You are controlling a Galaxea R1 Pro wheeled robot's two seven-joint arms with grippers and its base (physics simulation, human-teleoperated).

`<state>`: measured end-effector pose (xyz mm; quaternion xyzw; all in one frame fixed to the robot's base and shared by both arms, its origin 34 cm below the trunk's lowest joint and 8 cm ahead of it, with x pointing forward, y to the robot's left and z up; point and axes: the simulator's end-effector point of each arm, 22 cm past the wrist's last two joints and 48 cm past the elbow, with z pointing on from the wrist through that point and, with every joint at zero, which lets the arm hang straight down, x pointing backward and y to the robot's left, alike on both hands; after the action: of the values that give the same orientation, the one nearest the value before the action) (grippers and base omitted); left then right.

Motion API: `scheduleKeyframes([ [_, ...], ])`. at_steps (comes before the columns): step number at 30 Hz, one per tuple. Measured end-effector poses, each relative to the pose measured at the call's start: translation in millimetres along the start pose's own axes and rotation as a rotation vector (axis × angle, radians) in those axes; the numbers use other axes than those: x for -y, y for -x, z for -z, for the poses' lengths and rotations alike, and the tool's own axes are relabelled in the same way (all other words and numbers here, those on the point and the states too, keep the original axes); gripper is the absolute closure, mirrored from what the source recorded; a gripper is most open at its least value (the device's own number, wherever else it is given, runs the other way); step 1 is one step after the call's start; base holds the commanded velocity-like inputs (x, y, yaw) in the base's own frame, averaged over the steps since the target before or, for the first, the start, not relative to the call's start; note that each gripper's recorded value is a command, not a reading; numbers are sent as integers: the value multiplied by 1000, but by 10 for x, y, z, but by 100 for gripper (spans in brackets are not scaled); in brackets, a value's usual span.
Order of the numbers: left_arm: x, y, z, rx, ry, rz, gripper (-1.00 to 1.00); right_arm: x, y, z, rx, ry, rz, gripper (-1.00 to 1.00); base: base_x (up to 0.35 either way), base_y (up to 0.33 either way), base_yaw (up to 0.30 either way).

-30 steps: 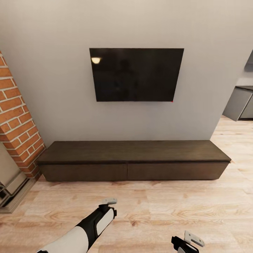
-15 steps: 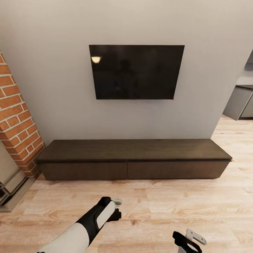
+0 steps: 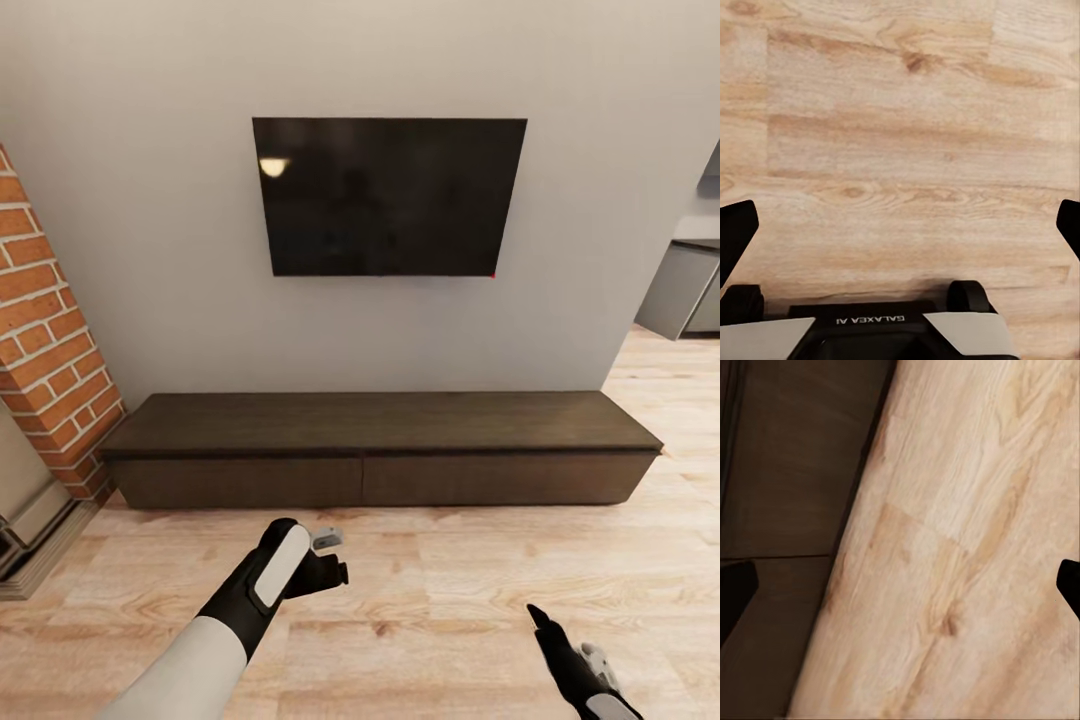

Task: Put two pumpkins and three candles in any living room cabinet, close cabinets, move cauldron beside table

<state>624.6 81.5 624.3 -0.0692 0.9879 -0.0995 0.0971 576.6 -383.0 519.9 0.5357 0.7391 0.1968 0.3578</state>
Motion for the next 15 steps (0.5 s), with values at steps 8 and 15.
scheduleKeyframes([
  [8, -36, -18, -118, -4, -19, 27, -100, -594, 25, -152, 69, 177, -89, -100, 0, 0, 0],
  [15, -3, -64, -209, -31, -75, 81, -100, -659, 251, -162, 158, 272, -290, -100, 0, 0, 0],
])
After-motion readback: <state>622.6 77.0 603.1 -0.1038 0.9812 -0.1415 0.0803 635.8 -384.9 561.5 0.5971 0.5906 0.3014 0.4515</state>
